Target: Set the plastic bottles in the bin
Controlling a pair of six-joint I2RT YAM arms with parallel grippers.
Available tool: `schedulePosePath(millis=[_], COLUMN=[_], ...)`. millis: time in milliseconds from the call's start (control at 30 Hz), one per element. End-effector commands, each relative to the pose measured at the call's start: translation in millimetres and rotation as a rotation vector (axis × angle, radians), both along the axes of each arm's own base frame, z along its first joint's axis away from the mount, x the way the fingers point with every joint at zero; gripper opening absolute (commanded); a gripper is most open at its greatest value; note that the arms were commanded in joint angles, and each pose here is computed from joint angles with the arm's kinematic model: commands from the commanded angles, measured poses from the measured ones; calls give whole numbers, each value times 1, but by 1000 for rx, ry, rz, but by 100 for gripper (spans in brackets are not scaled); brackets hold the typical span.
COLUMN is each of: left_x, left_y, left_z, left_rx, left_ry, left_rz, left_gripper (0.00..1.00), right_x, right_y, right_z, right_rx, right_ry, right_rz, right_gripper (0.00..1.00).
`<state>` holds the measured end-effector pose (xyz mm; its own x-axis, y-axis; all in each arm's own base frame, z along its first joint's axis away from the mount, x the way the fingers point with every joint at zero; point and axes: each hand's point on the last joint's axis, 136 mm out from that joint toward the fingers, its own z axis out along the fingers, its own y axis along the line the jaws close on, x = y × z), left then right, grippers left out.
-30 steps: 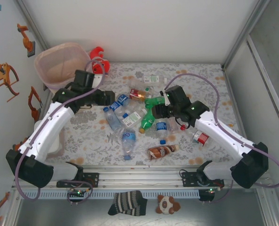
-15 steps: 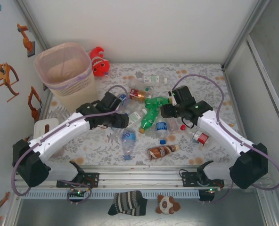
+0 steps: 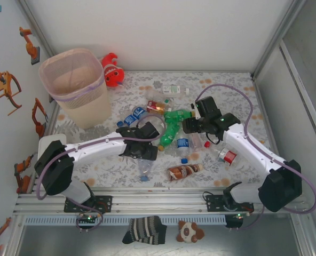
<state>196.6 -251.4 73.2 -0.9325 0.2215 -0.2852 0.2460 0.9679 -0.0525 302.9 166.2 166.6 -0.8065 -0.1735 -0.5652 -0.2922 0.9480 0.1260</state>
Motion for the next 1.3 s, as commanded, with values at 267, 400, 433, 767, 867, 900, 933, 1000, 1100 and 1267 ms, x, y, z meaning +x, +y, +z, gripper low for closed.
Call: schedulePosePath(millis=[267, 400, 433, 767, 867, 900, 933, 1000, 1100, 1267], left_x=[3, 4, 4, 11, 11, 12, 12, 13, 13, 12], left_y=[-7, -14, -16, -17, -19, -20, -20, -20, -20, -19], left_z=[-37, -46, -46, -33, -25, -24, -22, -22, -21, -6], left_rx=[70, 72, 71, 90, 75, 72, 69, 72, 75, 51], left_ry=[55, 79, 82, 68, 60, 56, 52, 55, 59, 40], left_rz=[61, 42, 38, 3, -10, -12, -15, -19, -24, -32], left_gripper=[90, 86, 85, 77, 75, 74, 72, 70, 69, 68], right_x=[4, 4, 4, 6, 8, 8, 9, 10, 11, 11], right_y=[3, 4, 4, 3, 4, 4, 4, 4, 5, 4], right_z=[9, 10, 11, 18, 21, 22, 23, 23, 23, 24], right_rx=[27, 32, 32, 35, 33, 33, 32, 31, 32, 29], right_ry=[-28, -30, -31, -46, -53, -53, -54, -54, -53, -52], right_rz=[9, 10, 10, 6, 6, 4, 6, 4, 4, 1], right_gripper=[74, 74, 74, 75, 75, 74, 75, 74, 74, 74])
